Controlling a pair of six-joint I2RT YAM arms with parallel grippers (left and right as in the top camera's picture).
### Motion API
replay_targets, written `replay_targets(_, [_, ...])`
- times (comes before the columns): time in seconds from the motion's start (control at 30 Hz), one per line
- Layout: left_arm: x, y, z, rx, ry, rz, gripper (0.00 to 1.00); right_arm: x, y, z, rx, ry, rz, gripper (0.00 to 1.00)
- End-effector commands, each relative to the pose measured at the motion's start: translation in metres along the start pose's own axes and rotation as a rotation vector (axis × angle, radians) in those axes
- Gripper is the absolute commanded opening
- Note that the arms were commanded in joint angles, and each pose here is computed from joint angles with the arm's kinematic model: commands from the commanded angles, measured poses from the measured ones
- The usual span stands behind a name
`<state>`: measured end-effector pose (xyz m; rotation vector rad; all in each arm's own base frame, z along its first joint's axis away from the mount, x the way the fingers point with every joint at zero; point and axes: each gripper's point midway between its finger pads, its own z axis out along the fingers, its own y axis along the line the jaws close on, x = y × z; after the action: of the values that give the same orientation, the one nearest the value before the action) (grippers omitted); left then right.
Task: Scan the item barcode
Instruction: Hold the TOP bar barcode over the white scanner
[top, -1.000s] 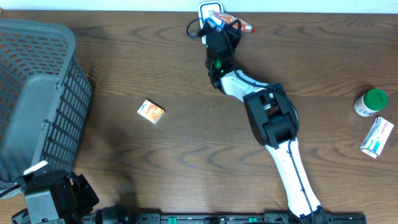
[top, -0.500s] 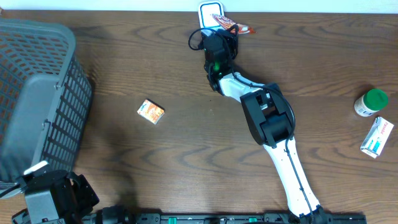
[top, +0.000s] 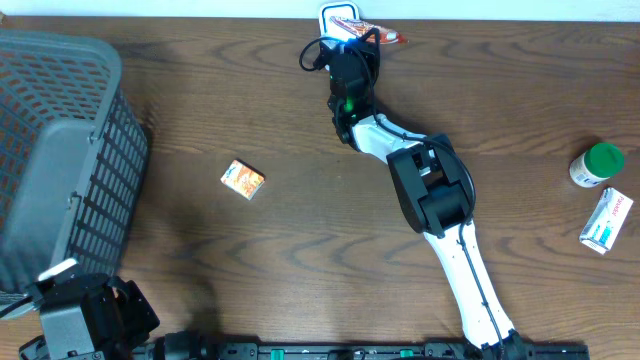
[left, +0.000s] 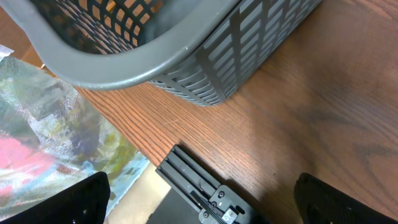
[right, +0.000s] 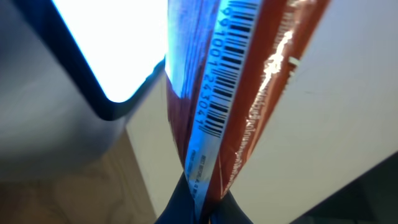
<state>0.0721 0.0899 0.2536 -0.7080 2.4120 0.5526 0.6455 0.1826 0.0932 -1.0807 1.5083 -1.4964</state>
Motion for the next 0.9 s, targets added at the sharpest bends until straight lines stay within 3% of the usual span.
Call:
replay_targets(0.0, [0.0, 0.003, -0.001, -0.015, -0.005, -0.013, 0.95, 0.0, -0.013, 0.004, 0.008, -0.006, 0.063, 0.01])
replay_targets(0.53, [0.0, 0.003, -0.001, -0.015, -0.005, -0.013, 0.95, -0.015, -0.002, 0.007, -0.029, -0.115, 0.036, 0.01])
replay_targets(0.67, [0.0, 0.003, -0.001, -0.015, -0.005, -0.013, 0.95, -0.023, -0.01, -0.001, -0.022, -0.125, 0.077, 0.01])
replay_targets(0.87, [0.0, 0.003, -0.001, -0.015, -0.005, -0.013, 0.95, -0.019, -0.037, -0.012, -0.118, -0.121, -0.002, 0.01])
